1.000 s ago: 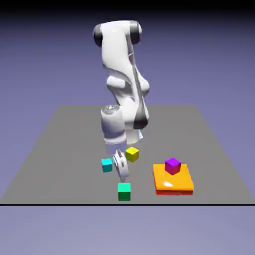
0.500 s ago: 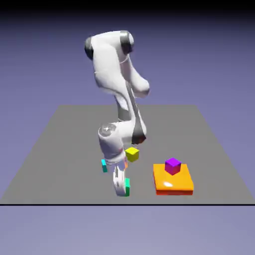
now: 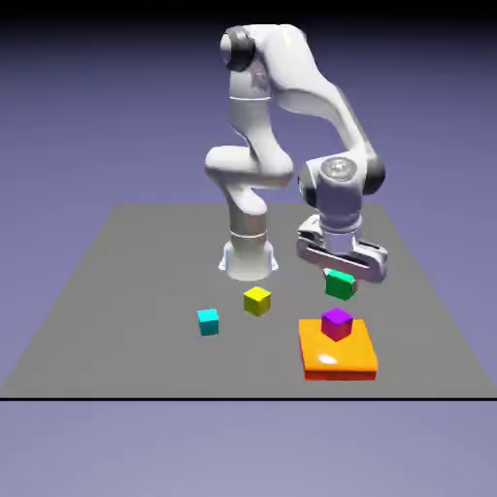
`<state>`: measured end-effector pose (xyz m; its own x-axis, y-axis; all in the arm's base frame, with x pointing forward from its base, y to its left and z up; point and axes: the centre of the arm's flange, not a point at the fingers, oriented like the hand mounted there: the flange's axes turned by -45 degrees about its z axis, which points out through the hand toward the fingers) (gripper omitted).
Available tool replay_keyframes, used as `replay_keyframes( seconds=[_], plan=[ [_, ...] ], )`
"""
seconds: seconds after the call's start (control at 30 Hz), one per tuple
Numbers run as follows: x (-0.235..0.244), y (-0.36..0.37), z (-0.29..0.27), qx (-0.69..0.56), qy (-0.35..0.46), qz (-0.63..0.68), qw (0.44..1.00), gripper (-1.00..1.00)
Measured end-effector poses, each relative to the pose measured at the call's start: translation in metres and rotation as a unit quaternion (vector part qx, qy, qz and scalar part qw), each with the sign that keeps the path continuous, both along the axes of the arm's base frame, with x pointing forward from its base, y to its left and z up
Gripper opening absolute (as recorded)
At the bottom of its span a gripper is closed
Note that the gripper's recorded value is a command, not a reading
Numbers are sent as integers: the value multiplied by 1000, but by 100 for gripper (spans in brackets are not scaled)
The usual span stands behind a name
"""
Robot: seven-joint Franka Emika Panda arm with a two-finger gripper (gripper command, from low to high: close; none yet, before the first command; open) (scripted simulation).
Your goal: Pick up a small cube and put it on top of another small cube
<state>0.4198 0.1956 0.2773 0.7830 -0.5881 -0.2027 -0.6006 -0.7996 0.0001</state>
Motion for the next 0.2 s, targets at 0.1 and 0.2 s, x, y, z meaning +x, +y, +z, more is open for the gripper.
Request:
replay_keyframes(
  seconds=[0.1, 0.2],
  plan=[
    [-5, 1, -40, 1, 0, -4, 1000, -100],
    [-5, 1, -43, 1, 1, -3, 1000, 100]
  ],
)
